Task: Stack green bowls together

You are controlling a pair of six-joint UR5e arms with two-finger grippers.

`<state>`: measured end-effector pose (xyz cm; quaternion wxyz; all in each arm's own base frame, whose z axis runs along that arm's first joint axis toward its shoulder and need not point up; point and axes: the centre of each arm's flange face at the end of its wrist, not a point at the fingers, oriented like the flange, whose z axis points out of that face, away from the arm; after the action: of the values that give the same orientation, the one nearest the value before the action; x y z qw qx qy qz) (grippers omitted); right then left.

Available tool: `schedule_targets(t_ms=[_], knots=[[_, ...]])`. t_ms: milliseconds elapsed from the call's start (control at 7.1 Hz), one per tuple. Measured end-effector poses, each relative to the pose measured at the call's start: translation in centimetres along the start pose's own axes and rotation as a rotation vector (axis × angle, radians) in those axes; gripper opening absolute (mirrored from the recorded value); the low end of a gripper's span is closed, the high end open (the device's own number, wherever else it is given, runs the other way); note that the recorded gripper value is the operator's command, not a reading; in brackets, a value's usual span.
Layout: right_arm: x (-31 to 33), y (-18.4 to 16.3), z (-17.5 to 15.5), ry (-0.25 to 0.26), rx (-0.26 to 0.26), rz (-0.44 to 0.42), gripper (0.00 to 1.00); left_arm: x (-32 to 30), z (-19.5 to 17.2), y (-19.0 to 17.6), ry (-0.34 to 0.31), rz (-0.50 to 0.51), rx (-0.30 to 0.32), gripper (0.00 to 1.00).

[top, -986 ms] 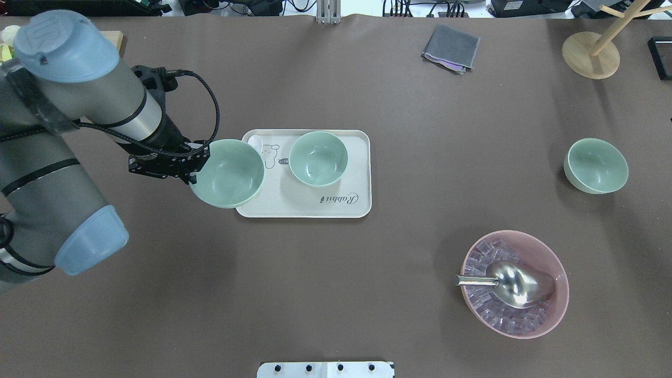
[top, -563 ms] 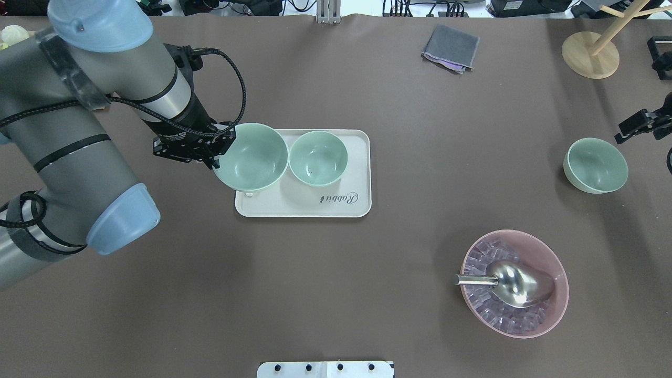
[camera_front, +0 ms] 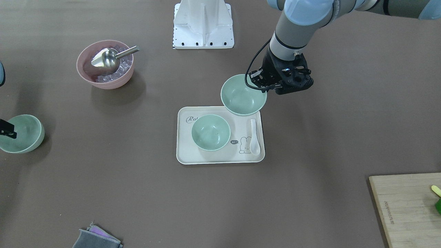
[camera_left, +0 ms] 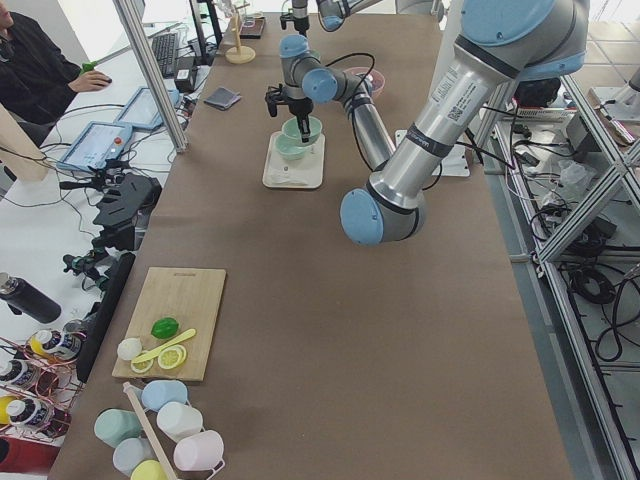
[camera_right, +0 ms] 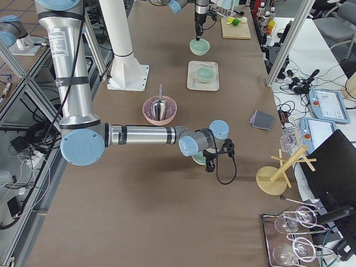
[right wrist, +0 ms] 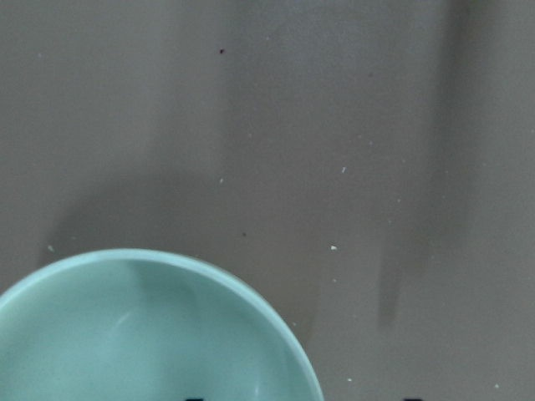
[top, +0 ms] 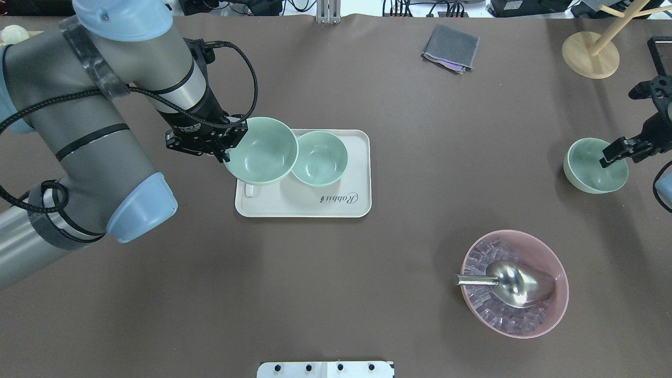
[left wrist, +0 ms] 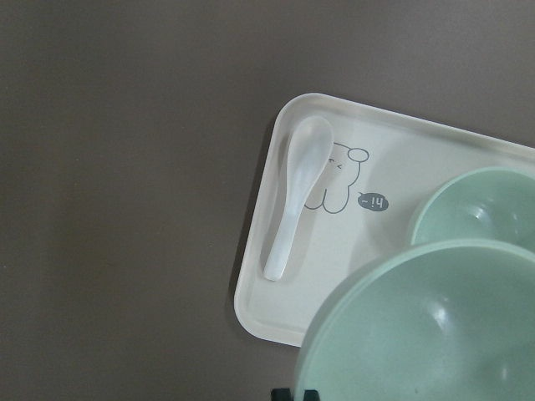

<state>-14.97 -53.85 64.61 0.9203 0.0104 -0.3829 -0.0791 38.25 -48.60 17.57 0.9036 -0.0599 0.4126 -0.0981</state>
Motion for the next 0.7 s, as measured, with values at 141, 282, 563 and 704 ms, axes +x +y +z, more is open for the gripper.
schedule_targets(t_ms=[141,282,563,704], knots=[[0.0,0.3,0.0,-0.003,0.000,-0.005,0.00,0.0,0.0,0.0,0.000,-0.001,0.001,0.00],[-0.1,0.6,-0.2,-0.006,0.004,-0.013,0.00,0.0,-0.1,-0.1,0.000,-0.001,0.001,0.00],[-0.1,1.9,-0.7,-0.018,0.006,-0.020,0.00,-0.1,-0.1,-0.1,0.000,-0.002,0.003,0.00],[-0.3,2.0,-1.4,-0.056,0.003,-0.012,0.00,-0.1,-0.1,-0.1,-0.001,-0.002,0.003,0.00]])
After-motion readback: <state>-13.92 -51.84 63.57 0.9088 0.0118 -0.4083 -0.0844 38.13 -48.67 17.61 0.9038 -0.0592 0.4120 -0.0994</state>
